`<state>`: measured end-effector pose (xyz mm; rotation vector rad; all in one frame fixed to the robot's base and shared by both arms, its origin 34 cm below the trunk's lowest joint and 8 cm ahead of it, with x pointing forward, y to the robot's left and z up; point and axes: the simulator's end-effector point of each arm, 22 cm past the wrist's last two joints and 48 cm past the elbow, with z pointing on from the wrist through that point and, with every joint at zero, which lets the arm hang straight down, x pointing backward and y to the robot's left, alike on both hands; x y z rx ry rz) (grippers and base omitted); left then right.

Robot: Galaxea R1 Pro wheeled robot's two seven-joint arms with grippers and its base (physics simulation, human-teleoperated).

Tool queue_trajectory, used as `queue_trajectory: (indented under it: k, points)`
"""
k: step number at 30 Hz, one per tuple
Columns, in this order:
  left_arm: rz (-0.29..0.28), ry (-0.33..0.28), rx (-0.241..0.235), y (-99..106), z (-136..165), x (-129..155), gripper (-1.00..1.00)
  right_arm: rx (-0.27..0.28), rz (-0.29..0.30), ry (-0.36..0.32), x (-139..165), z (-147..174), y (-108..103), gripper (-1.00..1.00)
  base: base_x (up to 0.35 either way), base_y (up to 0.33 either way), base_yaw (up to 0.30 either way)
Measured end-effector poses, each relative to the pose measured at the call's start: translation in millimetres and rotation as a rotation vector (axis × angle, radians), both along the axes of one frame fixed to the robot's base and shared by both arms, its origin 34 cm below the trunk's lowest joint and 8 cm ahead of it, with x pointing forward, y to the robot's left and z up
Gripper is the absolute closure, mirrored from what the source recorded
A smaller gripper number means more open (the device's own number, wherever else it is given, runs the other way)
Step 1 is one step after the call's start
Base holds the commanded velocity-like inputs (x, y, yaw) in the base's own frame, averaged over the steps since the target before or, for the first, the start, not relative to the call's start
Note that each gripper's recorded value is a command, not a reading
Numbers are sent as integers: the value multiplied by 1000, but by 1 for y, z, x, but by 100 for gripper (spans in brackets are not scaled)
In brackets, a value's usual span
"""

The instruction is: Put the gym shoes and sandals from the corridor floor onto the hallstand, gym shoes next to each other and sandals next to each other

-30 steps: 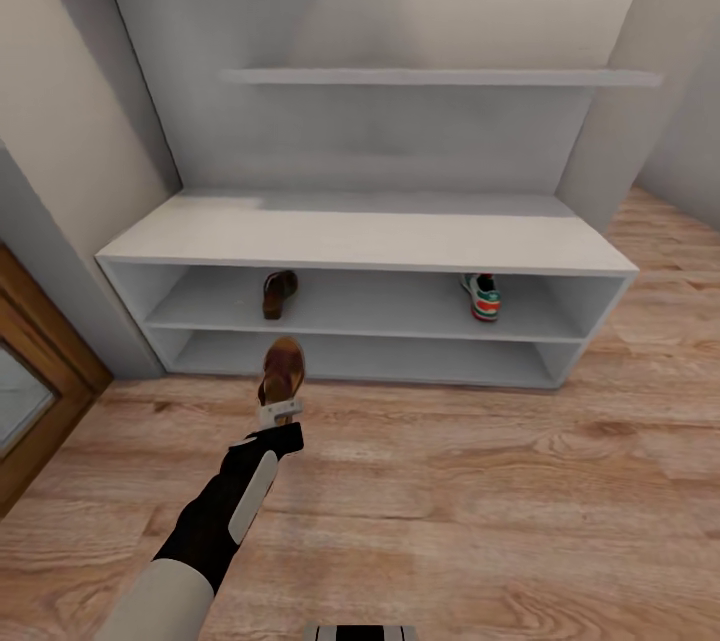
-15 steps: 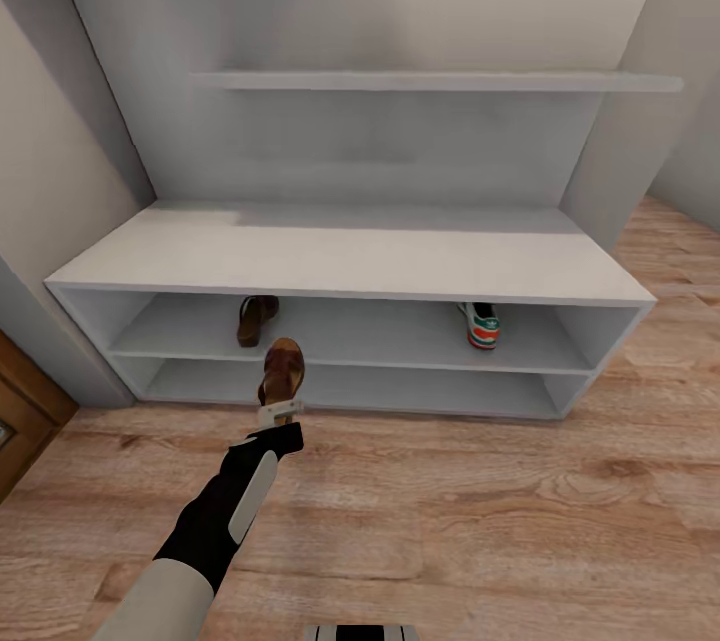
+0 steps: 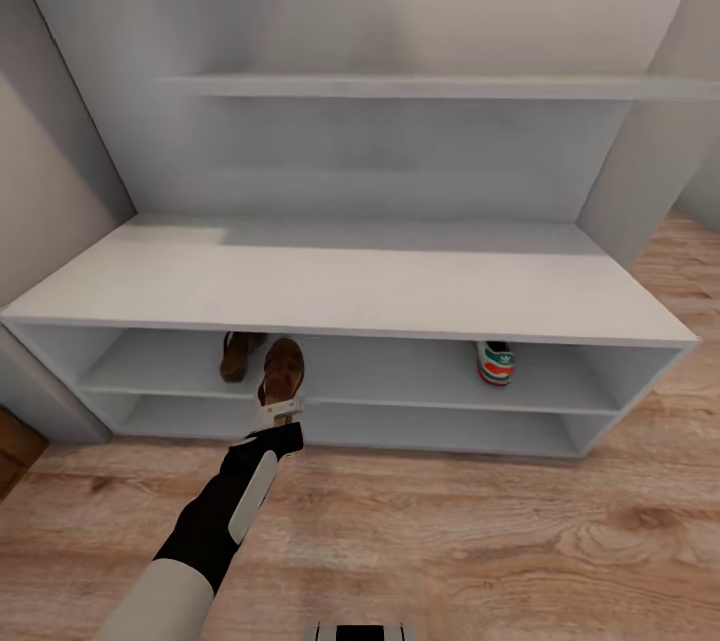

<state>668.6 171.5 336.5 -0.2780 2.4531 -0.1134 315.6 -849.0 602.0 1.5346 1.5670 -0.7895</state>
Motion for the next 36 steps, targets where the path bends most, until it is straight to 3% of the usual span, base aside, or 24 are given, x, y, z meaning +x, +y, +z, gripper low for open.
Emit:
queue_trajectory:
  k: [14,36]
  points:
    - [-1,0,-1,0,0,0,100,0,0,0,0,0,0,100,328,0,0]
    - [-1,0,0,0,0,0,100,0,0,0,0,0,0,100,50,69,0]
